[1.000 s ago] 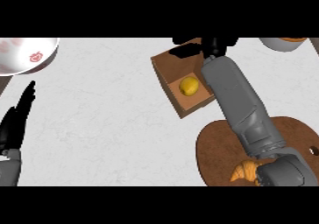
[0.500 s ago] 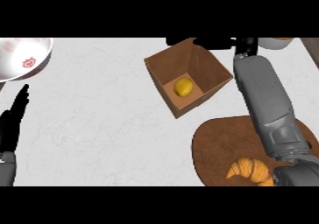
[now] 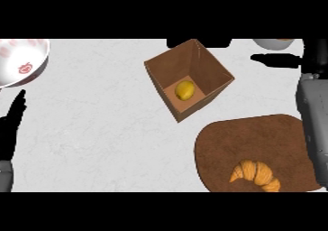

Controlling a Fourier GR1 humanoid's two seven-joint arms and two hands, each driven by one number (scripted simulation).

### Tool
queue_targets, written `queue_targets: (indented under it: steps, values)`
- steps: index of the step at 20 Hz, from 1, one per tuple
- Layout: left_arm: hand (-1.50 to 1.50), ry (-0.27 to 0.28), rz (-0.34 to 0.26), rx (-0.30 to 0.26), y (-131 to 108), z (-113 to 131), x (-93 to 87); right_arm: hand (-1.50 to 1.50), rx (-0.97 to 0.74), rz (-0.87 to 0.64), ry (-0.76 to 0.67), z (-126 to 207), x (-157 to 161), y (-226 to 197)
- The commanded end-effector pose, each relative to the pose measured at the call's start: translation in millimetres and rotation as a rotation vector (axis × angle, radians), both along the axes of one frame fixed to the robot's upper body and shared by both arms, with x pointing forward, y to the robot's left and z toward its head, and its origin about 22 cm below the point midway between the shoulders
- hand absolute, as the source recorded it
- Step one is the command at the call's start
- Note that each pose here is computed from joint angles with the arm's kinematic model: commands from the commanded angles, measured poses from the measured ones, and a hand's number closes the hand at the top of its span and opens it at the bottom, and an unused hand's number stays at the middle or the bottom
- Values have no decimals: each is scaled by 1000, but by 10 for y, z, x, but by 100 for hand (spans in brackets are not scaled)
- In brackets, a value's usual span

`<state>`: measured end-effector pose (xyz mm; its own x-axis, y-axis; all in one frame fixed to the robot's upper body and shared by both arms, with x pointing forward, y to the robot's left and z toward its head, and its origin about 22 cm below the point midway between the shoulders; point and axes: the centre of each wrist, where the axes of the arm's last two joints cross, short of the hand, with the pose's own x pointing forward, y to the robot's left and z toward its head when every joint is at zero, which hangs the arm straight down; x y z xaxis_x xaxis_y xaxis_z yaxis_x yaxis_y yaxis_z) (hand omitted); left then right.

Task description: Pick the lemon from the cutting board and place it in the cardboard box

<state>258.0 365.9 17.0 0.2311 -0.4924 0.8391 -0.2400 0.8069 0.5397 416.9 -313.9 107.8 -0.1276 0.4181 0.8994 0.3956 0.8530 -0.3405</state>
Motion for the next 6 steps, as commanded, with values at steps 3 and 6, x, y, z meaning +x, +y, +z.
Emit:
queue_targets:
  steps: [3,6]
  values:
    - [0,13,0,-2,-52,13,-30,-150,-50,28,38,234,-499,-671]
    - [0,-1,-9,12,4,-128,-28,-150,-85,72,94,156,-686,-983]
